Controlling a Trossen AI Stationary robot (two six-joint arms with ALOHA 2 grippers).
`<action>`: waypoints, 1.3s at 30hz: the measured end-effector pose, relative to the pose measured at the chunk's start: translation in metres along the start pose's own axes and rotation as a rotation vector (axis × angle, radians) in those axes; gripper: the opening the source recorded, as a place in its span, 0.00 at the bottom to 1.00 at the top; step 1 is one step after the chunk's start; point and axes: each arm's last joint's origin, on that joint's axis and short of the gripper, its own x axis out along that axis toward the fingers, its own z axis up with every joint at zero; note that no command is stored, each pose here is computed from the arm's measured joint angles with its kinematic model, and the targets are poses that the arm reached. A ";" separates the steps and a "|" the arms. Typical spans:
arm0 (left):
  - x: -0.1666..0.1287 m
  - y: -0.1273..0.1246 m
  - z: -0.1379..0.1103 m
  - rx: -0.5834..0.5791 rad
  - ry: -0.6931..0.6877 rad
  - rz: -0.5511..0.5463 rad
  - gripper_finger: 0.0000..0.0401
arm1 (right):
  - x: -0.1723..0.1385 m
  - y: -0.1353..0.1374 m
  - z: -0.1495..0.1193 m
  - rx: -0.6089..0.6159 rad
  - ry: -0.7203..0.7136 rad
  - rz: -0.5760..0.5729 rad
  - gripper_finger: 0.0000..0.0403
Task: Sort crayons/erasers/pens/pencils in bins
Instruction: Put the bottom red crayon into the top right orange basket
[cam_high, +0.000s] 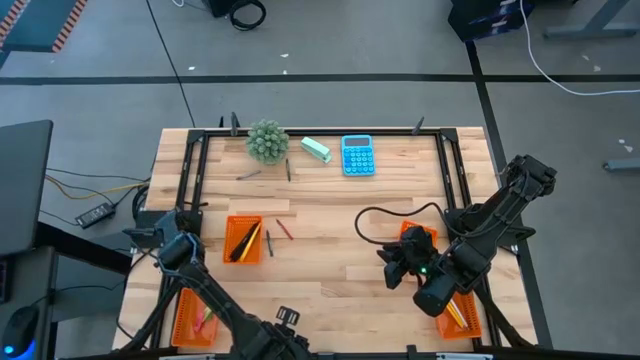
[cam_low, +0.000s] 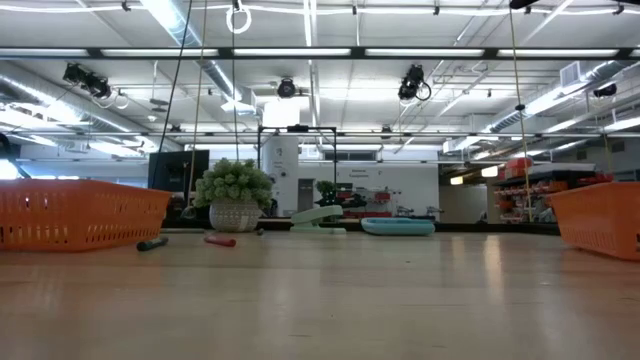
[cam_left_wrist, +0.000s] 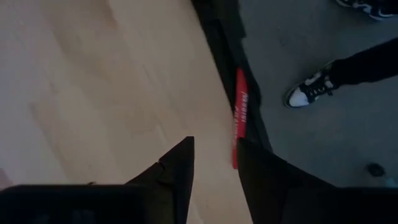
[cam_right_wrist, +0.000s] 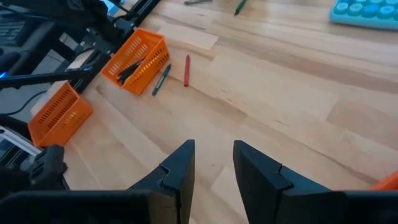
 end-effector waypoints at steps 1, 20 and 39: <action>0.000 0.001 0.001 -0.002 -0.005 0.008 0.32 | 0.000 0.000 0.000 -0.002 -0.004 0.001 0.29; 0.018 -0.030 -0.005 0.047 -0.042 -0.018 0.31 | -0.003 0.000 -0.005 -0.011 -0.001 0.015 0.29; 0.044 -0.029 -0.007 -0.024 0.004 0.019 0.35 | 0.026 0.009 -0.044 0.047 0.020 -0.052 0.29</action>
